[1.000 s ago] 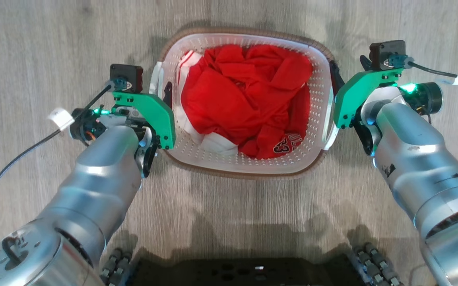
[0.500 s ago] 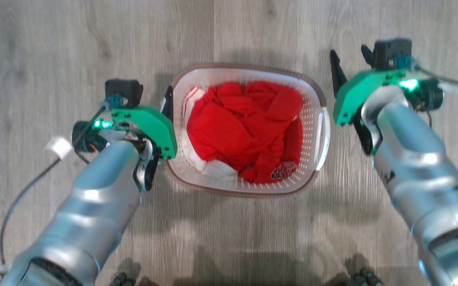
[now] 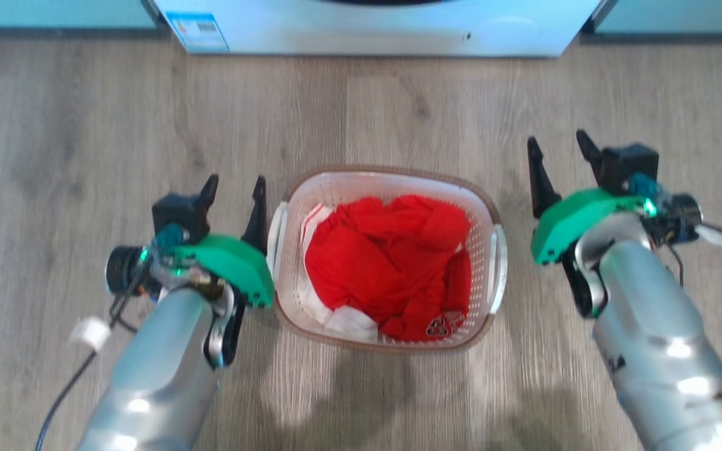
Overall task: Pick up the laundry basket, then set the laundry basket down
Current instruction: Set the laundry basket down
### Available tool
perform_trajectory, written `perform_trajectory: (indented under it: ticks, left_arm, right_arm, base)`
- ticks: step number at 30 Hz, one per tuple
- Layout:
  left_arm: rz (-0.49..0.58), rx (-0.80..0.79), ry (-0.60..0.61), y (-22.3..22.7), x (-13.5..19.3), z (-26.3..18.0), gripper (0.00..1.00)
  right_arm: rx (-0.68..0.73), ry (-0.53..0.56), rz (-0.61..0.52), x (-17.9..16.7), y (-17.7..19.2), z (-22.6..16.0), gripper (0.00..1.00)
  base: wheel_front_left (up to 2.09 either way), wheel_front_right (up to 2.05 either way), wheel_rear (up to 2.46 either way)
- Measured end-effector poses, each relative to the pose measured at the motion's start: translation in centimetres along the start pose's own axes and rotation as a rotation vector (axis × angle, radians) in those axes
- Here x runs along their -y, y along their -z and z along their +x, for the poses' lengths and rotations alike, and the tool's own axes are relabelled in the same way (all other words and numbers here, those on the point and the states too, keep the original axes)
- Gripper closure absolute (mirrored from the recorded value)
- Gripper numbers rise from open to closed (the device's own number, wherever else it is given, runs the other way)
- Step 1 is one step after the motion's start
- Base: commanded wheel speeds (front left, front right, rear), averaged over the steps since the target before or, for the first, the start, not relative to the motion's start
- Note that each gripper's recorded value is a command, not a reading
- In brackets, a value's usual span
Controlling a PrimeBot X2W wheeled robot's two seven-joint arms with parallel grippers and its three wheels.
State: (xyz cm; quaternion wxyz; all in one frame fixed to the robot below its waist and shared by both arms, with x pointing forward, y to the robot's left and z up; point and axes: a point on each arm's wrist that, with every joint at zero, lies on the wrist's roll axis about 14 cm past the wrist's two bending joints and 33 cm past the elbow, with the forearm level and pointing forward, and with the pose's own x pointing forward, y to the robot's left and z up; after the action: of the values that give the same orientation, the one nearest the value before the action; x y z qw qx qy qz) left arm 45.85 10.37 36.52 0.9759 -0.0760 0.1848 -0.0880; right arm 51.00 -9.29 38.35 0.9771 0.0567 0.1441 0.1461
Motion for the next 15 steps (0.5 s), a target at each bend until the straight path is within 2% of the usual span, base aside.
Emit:
perform_trajectory:
  ticks: [15]
  left_arm:
    - [0.003,0.24,-0.079,-5.2,-1.4,-8.4,0.0]
  right_arm:
    - [0.186,0.027,0.002,-1.3,-4.4,-8.6,0.0]
  base:
    - [0.0,0.0,0.0]
